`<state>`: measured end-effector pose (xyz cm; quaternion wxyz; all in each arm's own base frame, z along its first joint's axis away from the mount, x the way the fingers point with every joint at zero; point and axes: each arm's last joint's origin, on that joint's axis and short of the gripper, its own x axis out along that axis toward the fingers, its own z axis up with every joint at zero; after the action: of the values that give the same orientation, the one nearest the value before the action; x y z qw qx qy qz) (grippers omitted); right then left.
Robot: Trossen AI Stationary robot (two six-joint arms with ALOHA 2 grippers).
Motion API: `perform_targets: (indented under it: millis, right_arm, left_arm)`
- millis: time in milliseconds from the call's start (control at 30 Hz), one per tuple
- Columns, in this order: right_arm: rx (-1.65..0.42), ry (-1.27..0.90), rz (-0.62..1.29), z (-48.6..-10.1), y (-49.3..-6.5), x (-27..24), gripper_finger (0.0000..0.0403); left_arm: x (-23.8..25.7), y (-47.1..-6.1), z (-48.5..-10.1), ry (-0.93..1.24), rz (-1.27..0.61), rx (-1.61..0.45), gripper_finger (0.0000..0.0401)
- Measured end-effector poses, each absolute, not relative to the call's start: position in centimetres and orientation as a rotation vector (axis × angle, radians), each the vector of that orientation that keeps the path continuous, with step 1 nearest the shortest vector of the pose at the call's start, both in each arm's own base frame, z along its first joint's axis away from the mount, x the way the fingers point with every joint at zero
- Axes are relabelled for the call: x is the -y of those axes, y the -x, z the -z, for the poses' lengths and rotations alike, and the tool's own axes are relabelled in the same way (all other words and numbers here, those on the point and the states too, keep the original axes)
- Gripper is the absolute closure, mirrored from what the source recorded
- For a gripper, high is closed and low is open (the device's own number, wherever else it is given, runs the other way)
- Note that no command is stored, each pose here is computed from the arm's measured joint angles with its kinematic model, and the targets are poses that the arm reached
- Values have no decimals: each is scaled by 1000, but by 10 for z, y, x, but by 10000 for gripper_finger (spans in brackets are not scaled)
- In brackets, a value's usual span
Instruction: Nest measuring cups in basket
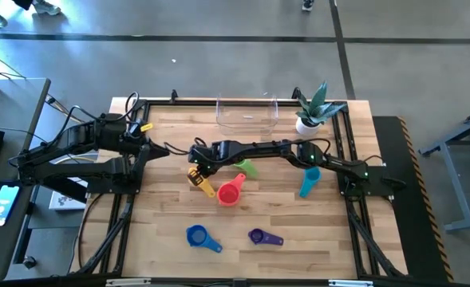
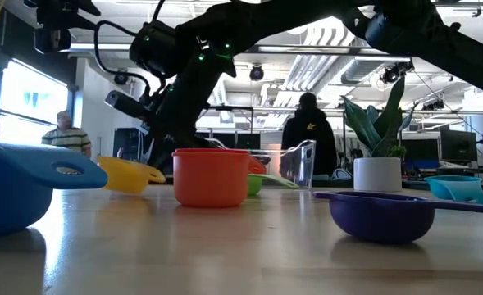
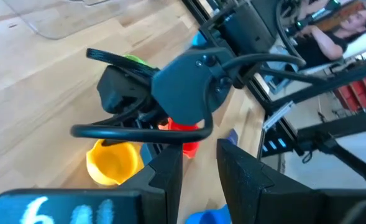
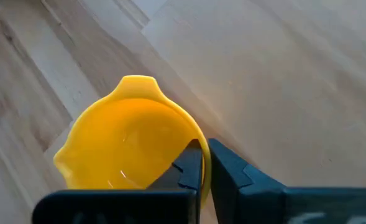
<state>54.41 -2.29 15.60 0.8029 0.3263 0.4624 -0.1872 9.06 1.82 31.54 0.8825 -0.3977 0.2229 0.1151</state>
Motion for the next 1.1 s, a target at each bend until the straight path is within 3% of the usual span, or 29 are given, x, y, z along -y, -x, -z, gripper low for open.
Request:
perform_targets:
  millis: [767,1100]
  right_arm:
    - [-917,-791,478,-184,-541,33,402]
    - [-883,-676,397,-242,-522,50,402]
  left_arm:
    - [-8,-62,-324,751,-72,-366,311]
    - [-6,-55,-325,717,-59,-340,311]
